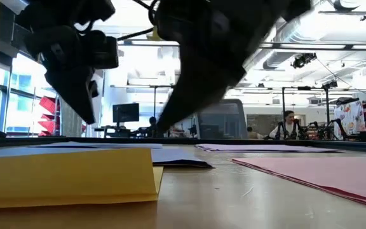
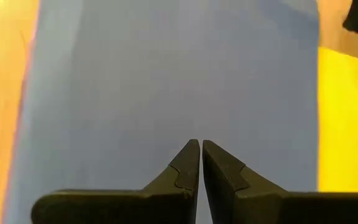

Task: Organize paper
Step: Stack the blue paper on the top left blue paper

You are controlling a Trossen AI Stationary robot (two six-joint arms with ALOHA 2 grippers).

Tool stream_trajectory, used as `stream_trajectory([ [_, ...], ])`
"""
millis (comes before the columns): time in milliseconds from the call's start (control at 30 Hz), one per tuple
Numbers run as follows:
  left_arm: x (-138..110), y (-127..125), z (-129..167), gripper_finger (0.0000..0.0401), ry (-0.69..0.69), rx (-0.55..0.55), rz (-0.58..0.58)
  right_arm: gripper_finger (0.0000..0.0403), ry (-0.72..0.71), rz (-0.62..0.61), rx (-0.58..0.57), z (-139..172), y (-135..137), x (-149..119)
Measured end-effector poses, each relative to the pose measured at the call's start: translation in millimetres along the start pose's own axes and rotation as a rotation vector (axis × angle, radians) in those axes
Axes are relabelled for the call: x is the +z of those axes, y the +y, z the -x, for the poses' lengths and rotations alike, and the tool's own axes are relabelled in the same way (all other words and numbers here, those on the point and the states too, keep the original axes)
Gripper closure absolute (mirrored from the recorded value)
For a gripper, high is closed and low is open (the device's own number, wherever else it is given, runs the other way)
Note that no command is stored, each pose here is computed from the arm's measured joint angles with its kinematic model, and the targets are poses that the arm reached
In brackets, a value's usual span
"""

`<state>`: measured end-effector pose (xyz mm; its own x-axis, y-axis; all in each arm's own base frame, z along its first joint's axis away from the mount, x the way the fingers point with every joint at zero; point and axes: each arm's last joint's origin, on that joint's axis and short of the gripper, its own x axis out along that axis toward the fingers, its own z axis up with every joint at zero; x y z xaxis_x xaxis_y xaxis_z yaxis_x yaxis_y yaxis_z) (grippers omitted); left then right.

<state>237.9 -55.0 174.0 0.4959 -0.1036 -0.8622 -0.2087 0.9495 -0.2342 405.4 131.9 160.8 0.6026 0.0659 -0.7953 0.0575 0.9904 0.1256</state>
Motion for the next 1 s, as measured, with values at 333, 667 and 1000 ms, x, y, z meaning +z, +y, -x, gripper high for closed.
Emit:
stream_trajectory([
  [333,-27.2,-25.6,4.1,0.0401,0.017,0.029,0.088,0.0372,0.057,-0.262,-0.034,10.5,-133.0,21.0],
  [667,-47.1,-8.9,-12.1,0.0401,-0.021,0.084,0.143,0.0203,-0.011,-0.428,-0.014,2.1,-201.8,21.0],
  [1000,-65.0,4.9,-23.5,0.0401,-0.003,0.102,0.206,0.0188,0.036,-0.472,0.077,-24.0,-191.9,10.9],
])
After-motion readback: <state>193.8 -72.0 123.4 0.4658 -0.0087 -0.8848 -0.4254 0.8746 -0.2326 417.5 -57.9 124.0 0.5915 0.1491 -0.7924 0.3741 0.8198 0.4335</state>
